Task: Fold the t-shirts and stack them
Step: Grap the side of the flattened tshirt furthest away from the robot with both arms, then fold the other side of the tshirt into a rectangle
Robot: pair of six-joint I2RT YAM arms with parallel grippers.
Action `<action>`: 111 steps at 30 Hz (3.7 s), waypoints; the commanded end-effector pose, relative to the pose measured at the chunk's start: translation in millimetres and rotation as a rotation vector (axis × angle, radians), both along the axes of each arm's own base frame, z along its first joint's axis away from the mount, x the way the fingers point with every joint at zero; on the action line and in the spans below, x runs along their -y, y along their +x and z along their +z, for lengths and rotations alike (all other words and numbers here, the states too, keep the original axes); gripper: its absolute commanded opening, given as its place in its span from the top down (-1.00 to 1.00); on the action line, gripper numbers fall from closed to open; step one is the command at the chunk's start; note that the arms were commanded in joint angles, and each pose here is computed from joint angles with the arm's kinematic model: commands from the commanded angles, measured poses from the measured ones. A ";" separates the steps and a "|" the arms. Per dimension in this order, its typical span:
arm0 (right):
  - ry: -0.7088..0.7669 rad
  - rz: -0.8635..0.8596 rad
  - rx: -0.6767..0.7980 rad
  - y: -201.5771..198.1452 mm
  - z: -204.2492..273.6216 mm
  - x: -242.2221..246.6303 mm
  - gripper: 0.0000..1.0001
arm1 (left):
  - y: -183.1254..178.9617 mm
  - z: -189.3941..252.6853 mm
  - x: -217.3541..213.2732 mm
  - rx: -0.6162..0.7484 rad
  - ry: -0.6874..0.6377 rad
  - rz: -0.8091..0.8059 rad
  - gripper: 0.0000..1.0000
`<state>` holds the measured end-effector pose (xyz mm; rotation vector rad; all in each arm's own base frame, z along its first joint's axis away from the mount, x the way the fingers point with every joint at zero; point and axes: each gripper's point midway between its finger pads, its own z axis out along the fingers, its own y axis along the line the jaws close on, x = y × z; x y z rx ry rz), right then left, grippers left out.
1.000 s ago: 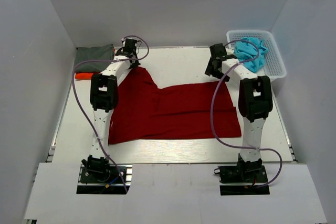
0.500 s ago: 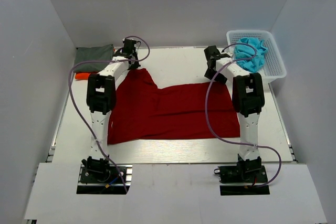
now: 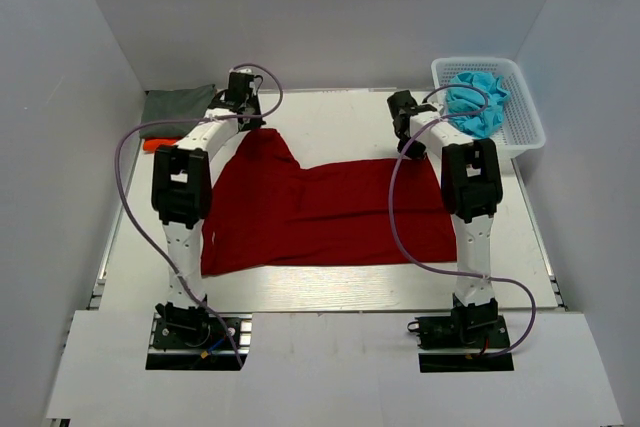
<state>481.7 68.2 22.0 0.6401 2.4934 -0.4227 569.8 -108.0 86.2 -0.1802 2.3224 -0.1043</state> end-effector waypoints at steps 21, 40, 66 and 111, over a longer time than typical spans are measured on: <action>-0.021 0.072 0.112 -65.5 81.6 1.2 1.00 | -231.1 93.7 -46.9 0.107 -0.180 0.221 1.00; -0.015 0.088 0.064 -122.3 77.8 19.8 0.82 | -389.1 -1.9 -61.1 -0.202 -0.405 0.569 0.90; 0.249 0.787 0.204 -108.7 99.7 -100.2 -0.81 | -270.8 -9.3 -25.2 -0.364 -0.264 0.360 -1.00; -0.311 0.011 -0.239 -214.7 55.7 93.6 -0.81 | -267.2 -75.7 -91.0 -0.581 0.029 0.592 -1.00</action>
